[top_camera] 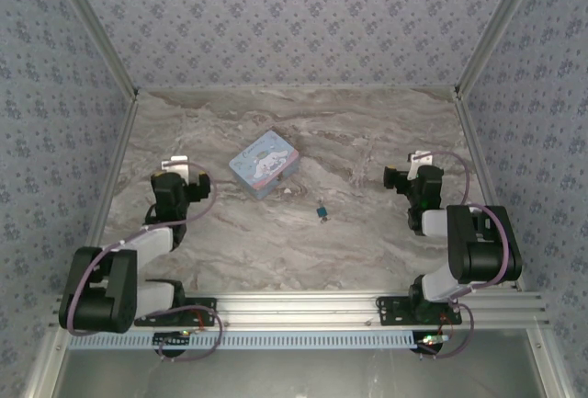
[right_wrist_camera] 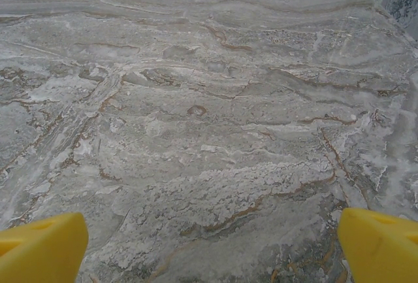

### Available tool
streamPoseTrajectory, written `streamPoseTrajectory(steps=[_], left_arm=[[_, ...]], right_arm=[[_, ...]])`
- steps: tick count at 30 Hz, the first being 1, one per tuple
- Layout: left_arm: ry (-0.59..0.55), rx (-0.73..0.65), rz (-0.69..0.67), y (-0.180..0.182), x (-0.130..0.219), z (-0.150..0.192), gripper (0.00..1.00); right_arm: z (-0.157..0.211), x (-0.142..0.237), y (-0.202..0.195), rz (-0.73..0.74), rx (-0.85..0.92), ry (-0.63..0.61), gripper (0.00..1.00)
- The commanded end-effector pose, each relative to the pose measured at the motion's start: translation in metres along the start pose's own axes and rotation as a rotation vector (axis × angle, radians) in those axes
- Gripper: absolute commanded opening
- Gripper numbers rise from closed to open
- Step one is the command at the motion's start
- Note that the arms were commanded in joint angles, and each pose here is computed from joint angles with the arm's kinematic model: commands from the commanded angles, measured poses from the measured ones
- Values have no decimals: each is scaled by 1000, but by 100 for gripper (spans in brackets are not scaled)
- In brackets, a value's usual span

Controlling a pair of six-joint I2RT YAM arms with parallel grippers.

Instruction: Unlock the padlock with the key

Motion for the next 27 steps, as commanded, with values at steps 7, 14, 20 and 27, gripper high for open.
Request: streamPoseTrajectory(steps=[7, 14, 20, 27], left_arm=[[-190, -29, 48, -1, 0, -18, 99], [-233, -1, 100, -2, 1, -4, 100], [-251, -29, 161, -13, -7, 8, 99], [-184, 95, 95, 11, -20, 12, 99]], right_arm=[[-5, -3, 0, 15, 1, -13, 100], [-5, -3, 0, 15, 2, -13, 100], [-5, -3, 0, 13, 2, -13, 100], [-5, -3, 0, 14, 1, -12, 100]])
Point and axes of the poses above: each hand's point on the last joint's axis, 136 mm out from that joint toward the fingers, its own x axis back along the fingers, its own y axis along the line the jaws close on, z = x × y, the point moved 5 cm from there along x, back along the fingers, and after that the axes turned 12 degrees about -x, right-handed, at the moved point
